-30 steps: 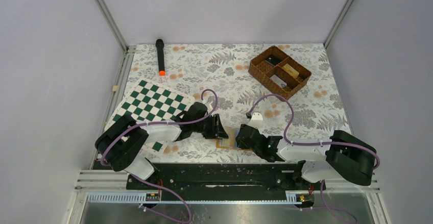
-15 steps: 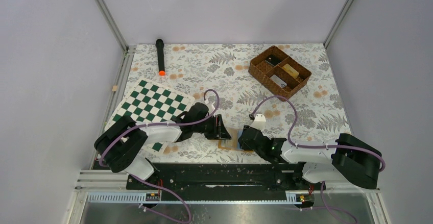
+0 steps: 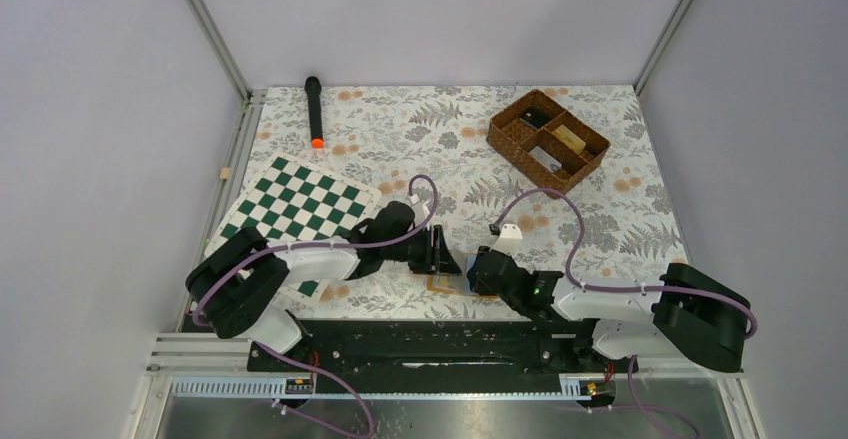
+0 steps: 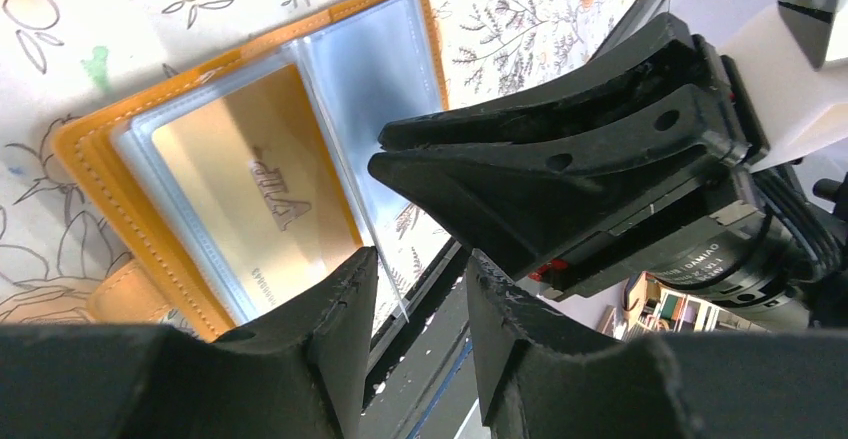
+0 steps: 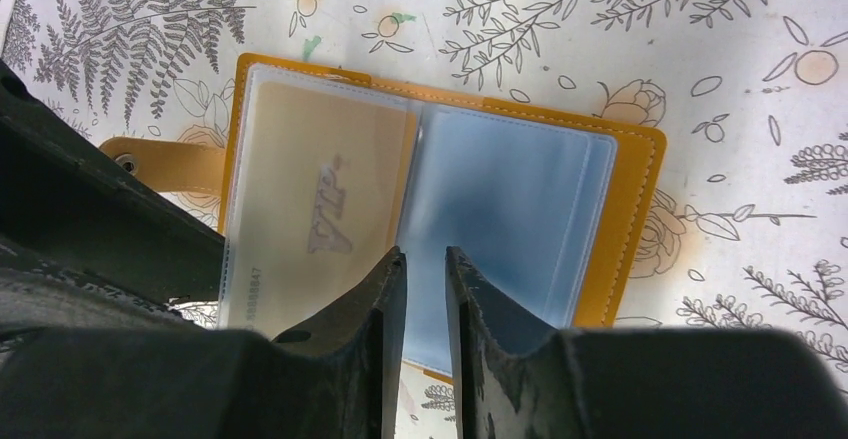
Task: Take the credit cards out of the card holder
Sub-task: Remove the credit card from the card holder.
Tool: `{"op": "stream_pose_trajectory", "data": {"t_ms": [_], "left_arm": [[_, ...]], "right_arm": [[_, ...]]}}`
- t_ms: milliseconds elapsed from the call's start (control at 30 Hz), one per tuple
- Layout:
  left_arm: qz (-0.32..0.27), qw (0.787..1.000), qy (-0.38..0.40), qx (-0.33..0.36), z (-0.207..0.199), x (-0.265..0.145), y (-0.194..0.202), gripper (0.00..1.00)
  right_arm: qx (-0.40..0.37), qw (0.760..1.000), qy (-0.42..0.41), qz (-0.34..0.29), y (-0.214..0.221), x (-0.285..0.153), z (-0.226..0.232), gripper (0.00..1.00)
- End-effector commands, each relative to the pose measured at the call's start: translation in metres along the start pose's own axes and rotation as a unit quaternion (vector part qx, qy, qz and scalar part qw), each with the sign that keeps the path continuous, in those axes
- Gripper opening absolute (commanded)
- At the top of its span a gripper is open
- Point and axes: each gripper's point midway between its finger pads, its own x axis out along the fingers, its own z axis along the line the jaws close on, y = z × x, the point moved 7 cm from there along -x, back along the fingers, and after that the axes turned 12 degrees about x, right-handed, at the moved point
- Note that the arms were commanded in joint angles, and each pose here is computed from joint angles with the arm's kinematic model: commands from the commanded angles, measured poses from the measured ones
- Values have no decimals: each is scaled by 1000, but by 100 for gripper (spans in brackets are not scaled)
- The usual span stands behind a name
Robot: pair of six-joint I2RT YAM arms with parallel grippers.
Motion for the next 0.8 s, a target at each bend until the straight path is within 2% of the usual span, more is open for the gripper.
{"op": "stream_pose_trajectory", "data": {"t_ms": [0, 200, 767], "left_arm": [[-35, 998, 43, 32, -22, 0, -22, 38], [-30, 998, 43, 33, -24, 4, -23, 37], [-5, 998, 51, 32, -28, 25, -19, 34]], "right_arm": [[12, 1000, 8, -16, -5, -6, -7, 28], [23, 999, 6, -49, -14, -17, -16, 26], [41, 996, 6, -81, -27, -39, -30, 28]]}}
